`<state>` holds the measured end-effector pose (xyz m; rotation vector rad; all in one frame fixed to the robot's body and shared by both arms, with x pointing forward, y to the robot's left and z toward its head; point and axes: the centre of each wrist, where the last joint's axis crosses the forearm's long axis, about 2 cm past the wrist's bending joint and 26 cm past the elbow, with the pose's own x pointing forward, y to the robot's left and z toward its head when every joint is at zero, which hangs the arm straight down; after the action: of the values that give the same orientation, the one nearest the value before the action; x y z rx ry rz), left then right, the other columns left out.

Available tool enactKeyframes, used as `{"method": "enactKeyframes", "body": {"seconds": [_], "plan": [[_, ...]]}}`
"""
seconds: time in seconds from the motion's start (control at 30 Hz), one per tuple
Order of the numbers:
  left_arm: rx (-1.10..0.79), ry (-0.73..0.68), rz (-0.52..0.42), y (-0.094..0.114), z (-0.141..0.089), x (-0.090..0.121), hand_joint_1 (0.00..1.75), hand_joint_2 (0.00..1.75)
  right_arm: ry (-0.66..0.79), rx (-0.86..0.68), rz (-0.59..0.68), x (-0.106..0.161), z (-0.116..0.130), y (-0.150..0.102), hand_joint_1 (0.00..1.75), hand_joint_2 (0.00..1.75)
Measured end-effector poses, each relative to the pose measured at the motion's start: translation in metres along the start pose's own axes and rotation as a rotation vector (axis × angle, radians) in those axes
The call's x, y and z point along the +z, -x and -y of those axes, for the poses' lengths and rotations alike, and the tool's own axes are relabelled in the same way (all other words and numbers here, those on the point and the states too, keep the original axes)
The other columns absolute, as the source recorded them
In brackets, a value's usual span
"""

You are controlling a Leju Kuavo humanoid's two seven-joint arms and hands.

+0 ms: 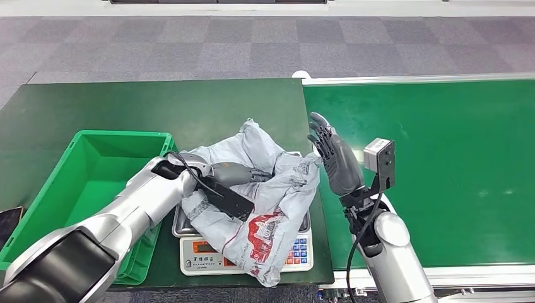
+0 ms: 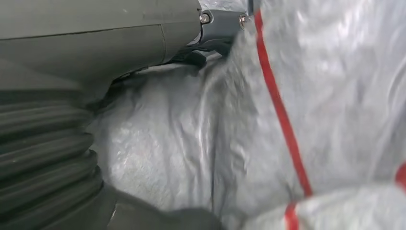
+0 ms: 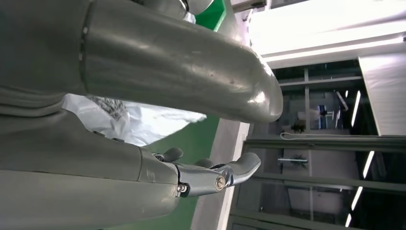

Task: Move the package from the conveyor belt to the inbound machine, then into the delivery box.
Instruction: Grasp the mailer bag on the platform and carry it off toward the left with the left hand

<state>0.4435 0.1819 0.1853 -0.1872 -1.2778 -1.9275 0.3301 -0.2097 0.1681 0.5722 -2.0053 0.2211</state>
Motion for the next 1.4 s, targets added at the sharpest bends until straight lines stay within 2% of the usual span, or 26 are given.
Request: {"method": "enactKeyframes", "body": {"seconds": [0.1,0.2,0.37,0.5,0.6,0.77,1.17,1.3,1.4], "plan": [[-0.018,-0.010,0.013,-0.001,0.000,-0.001,1.75,1.75,0.001,-0.005,0.004,-0.005,0.003,-0.001,0.00,0.00],[-0.042,-0.077,0.019,-0.002,-0.002,-0.002,1.75,1.75,0.014,-0.010,0.008,-0.005,0.004,-0.001,0.00,0.00],[-0.141,-0.217,-0.008,-0.005,-0.010,0.011,1.75,1.75,0.061,0.009,0.010,0.015,0.007,0.003,0.00,0.00],[-0.289,-0.323,-0.049,-0.012,-0.021,0.034,1.75,1.75,0.087,0.016,0.014,0.032,0.008,0.004,0.00,1.75],[-0.430,-0.398,-0.091,-0.024,-0.030,0.053,1.75,1.75,0.087,0.013,0.017,0.040,0.006,0.003,0.00,1.75],[-0.541,-0.459,-0.078,-0.040,-0.035,0.070,1.75,1.75,0.080,0.008,0.025,0.045,0.002,0.000,0.00,1.75],[-0.597,-0.487,-0.058,-0.049,-0.036,0.081,1.75,1.75,0.079,0.006,0.035,0.047,0.000,-0.002,0.00,1.75],[-0.693,-0.554,-0.126,-0.049,-0.032,0.089,1.75,1.75,0.077,0.010,0.035,0.050,-0.002,-0.003,0.00,1.75],[-0.790,-0.646,-0.264,-0.042,-0.026,0.106,1.75,1.75,0.081,0.022,0.029,0.056,-0.006,-0.004,0.00,1.75]]}}
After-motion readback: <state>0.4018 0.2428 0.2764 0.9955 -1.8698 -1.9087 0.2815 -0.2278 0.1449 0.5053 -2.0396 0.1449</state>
